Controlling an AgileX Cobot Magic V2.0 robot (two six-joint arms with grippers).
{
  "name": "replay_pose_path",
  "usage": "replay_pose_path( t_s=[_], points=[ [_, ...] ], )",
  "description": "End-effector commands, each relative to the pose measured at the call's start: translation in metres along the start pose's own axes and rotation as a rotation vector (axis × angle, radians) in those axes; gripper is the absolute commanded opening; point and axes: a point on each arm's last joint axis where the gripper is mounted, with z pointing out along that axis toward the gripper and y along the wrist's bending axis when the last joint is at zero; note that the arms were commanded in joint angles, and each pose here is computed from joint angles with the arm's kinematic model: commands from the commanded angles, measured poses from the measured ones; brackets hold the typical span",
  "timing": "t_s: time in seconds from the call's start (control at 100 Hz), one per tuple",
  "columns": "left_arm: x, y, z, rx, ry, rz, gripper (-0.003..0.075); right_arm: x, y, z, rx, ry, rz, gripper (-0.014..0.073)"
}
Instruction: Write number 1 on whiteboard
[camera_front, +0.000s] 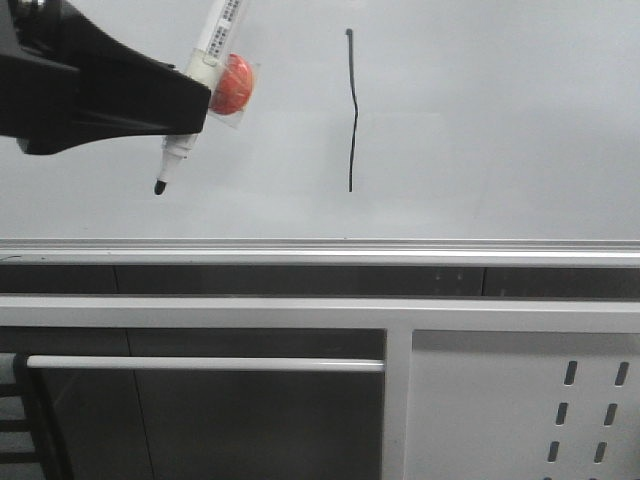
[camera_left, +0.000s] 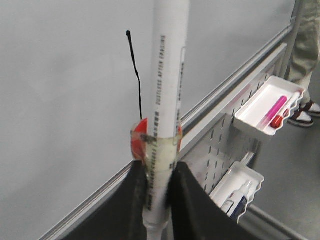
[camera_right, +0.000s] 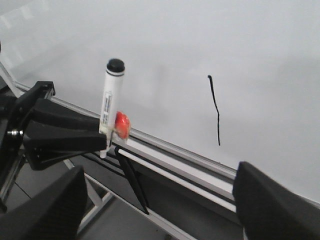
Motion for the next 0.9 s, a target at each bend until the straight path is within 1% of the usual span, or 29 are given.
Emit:
replay_pose_path(
  t_s=[0.0,0.02,0.13,0.2,0.27,0.32,0.34,0.39,0.41,0.44,0.54,0.61,0.66,0.74,0.8,0.84,0.89],
  points=[
    [-0.015,-0.003,-0.005,0.013,-0.209,-0.062,-0.0018,-0.002,0.003,-0.003,-0.032,-0.013,-0.023,0.0545],
    [-0.013,-0.003,-0.007,0.013,-0.234,-0.067,-0.0018,0.000,0.003,-0.003,-0.032,-0.008,-0.028,0.0545],
    [0.000,0.002,-0.017,-0.081,-0.353,-0.102,-0.0018,0.011,0.003,-0.002,-0.041,0.019,-0.051,0.0540],
    [0.010,0.004,-0.023,-0.136,-0.392,-0.114,-0.0018,0.014,0.003,-0.002,-0.042,0.029,-0.061,0.0486],
    [0.019,0.004,-0.027,-0.154,-0.391,-0.103,-0.0018,0.017,0.004,-0.003,-0.046,0.035,-0.068,0.0356],
    [0.024,0.003,-0.028,-0.155,-0.378,-0.092,-0.0018,0.017,0.005,-0.003,-0.054,0.037,-0.070,0.0218],
    [0.025,0.003,-0.028,-0.153,-0.373,-0.091,-0.0018,0.017,0.006,-0.003,-0.056,0.037,-0.071,0.0183],
    [0.026,0.003,-0.028,-0.152,-0.370,-0.090,-0.0018,0.017,0.006,-0.003,-0.056,0.037,-0.071,0.0041],
    [0.026,0.002,-0.028,-0.151,-0.376,-0.089,-0.0018,0.018,0.005,-0.003,-0.053,0.038,-0.072,0.0004],
    [0.023,0.002,-0.029,-0.149,-0.405,-0.087,-0.0018,0.018,0.005,-0.003,-0.051,0.038,-0.072,-0.0083],
    [0.018,0.006,-0.031,-0.184,-0.487,-0.083,-0.0018,0.018,0.002,-0.003,-0.024,0.039,-0.074,-0.0072],
    [0.021,0.012,-0.028,-0.243,-0.493,-0.073,-0.0018,0.020,0.000,-0.002,0.003,0.042,-0.078,-0.0072],
    [0.024,0.014,-0.023,-0.262,-0.488,-0.075,-0.0018,0.022,-0.001,-0.002,0.010,0.047,-0.082,-0.0072],
    [0.030,0.013,-0.013,-0.238,-0.503,-0.057,-0.0018,0.023,-0.001,-0.002,0.008,0.049,-0.084,-0.0072],
    [0.031,0.010,-0.008,-0.210,-0.552,-0.042,-0.0018,0.023,-0.002,-0.002,0.009,0.050,-0.085,-0.0072],
    [0.035,0.009,-0.002,-0.202,-0.541,-0.047,-0.0018,0.023,-0.002,-0.002,0.011,0.050,-0.085,-0.0072],
    [0.041,0.010,0.005,-0.219,-0.511,-0.067,-0.0018,0.023,-0.002,-0.002,0.011,0.050,-0.085,-0.0072]
  ],
)
